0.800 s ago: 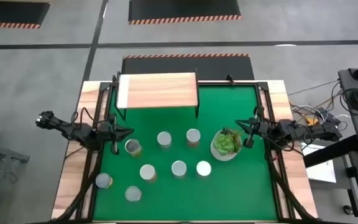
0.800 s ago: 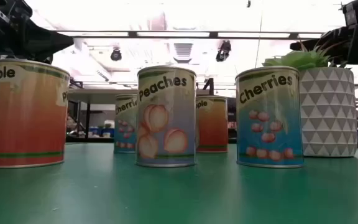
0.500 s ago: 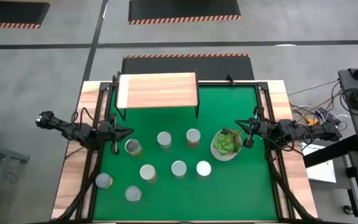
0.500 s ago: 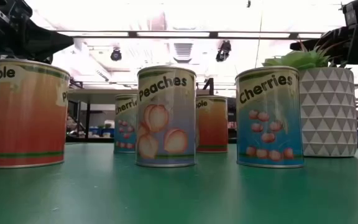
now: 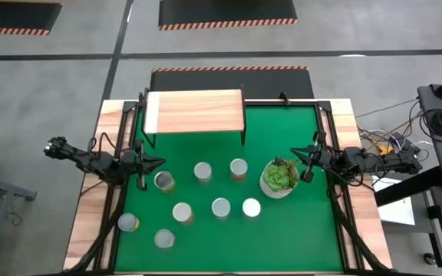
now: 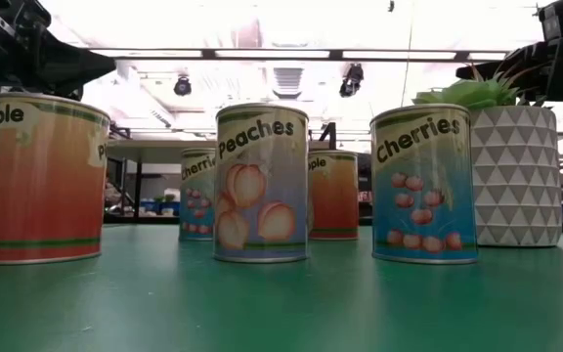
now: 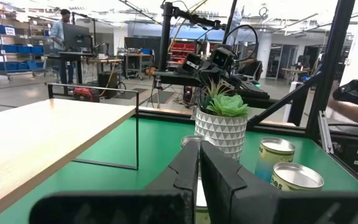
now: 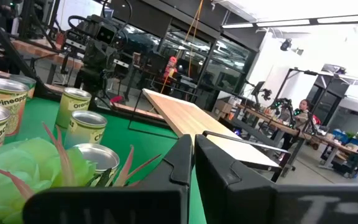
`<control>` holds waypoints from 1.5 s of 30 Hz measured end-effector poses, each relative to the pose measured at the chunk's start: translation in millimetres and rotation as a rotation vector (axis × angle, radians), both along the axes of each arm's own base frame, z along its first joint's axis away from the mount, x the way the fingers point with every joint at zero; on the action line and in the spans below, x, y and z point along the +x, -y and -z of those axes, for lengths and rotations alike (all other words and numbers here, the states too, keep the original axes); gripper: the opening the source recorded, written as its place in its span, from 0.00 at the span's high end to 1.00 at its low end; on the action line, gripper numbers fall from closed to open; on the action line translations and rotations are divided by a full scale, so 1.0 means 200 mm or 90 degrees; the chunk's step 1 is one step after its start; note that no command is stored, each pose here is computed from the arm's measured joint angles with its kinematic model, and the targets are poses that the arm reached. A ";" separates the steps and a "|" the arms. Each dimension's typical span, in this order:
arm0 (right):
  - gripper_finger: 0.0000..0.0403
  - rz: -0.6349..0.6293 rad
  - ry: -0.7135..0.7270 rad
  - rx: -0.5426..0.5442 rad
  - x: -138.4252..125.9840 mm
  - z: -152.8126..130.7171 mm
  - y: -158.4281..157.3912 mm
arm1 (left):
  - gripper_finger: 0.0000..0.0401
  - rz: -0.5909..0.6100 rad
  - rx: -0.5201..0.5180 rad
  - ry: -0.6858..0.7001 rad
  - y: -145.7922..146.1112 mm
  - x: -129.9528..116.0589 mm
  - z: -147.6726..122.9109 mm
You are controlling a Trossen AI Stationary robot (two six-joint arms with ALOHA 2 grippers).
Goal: Pick and place cans onto a shelf
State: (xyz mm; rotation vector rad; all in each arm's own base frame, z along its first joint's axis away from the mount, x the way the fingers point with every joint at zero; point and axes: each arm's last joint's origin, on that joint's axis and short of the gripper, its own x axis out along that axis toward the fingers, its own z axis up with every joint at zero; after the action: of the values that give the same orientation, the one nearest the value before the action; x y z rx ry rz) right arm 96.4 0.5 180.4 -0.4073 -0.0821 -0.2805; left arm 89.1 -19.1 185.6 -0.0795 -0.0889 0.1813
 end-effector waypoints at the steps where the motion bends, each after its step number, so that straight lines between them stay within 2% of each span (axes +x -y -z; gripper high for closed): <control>1: 0.98 0.000 0.000 0.000 0.00 0.00 0.00 | 1.00 0.000 0.000 0.000 0.00 0.00 0.00; 36: 0.98 -0.001 0.002 0.007 0.00 0.00 0.00 | 1.00 0.000 0.000 0.000 0.00 0.00 0.00; 38: 0.98 -0.010 0.017 0.065 0.00 0.00 0.00 | 1.00 0.000 0.000 0.000 0.00 0.00 0.00; 42: 0.98 -0.042 0.088 0.268 0.00 -0.01 0.00 | 1.00 -0.001 0.015 -0.001 0.00 0.00 0.00; 45: 0.98 -0.061 0.147 0.327 -0.01 -0.05 0.00 | 1.00 -0.002 0.004 0.037 0.00 0.00 -0.03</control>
State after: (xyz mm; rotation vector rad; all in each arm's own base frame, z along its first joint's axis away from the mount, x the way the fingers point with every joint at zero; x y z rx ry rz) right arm 94.6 0.3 189.7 0.1401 -0.2485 -0.2427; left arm 88.4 -18.8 191.9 -0.0780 -0.1476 0.1821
